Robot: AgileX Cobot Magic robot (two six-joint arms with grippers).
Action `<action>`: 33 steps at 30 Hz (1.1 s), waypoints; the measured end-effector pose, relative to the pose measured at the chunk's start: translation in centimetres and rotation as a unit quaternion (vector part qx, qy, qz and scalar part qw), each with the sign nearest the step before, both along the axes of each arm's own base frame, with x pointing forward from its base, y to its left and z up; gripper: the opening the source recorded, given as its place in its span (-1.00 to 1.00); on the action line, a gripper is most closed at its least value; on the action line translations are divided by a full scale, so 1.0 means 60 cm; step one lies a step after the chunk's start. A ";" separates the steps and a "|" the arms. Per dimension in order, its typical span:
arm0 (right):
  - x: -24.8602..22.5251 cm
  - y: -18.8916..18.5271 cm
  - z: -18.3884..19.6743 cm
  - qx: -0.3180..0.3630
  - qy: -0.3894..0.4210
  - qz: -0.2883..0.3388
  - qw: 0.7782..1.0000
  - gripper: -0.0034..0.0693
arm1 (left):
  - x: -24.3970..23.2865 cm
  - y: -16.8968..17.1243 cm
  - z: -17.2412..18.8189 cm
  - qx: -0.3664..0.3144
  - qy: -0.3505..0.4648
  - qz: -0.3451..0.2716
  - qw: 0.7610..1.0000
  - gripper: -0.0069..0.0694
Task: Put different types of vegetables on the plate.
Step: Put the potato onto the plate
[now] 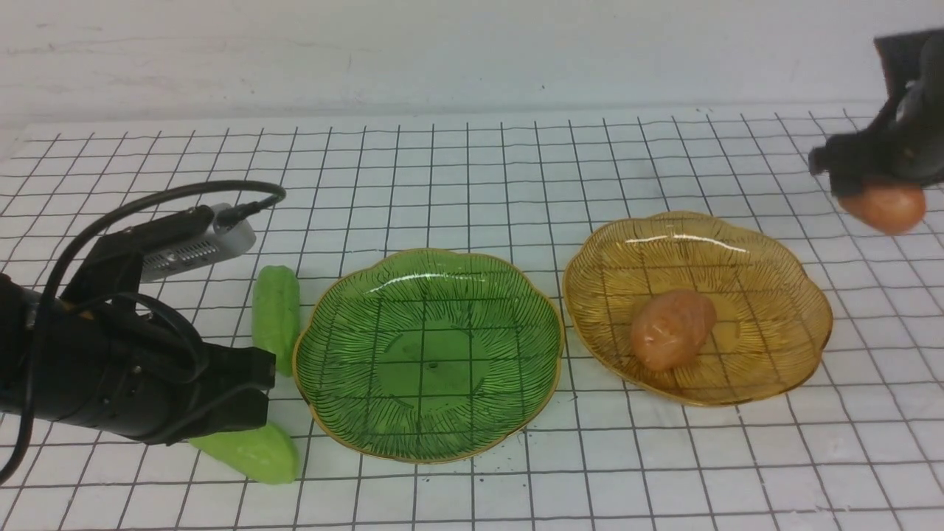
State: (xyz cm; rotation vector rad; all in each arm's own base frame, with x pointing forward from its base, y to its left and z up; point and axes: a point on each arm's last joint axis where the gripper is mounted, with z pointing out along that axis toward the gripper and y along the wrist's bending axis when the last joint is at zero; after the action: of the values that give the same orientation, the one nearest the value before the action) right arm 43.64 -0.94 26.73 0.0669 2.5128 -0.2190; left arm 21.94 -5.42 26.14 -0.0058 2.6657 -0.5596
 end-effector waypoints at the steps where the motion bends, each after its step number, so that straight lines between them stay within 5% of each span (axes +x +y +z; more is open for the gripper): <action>1: -0.006 0.016 0.012 0.022 0.001 0.007 1.000 0.56 | 0.000 0.000 0.000 0.000 0.000 0.000 1.000 -0.73; 10: -0.041 0.095 -0.065 0.074 0.146 0.049 0.985 0.56 | 0.000 0.000 0.000 0.001 -0.001 -0.001 1.000 -0.73; 19: -0.094 0.098 -0.142 0.064 0.226 0.059 0.970 0.56 | 0.000 0.000 0.000 0.001 0.001 -0.002 1.000 -0.73; 33: -0.133 0.096 -0.123 0.063 0.266 0.055 0.960 0.56 | 0.000 0.000 0.000 0.001 0.001 -0.002 1.000 -0.73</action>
State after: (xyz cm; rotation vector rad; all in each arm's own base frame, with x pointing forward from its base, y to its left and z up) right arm 35.67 4.80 19.35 -0.0932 3.0550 -0.0291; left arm 21.91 -5.43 26.12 0.0002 2.6695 -0.5587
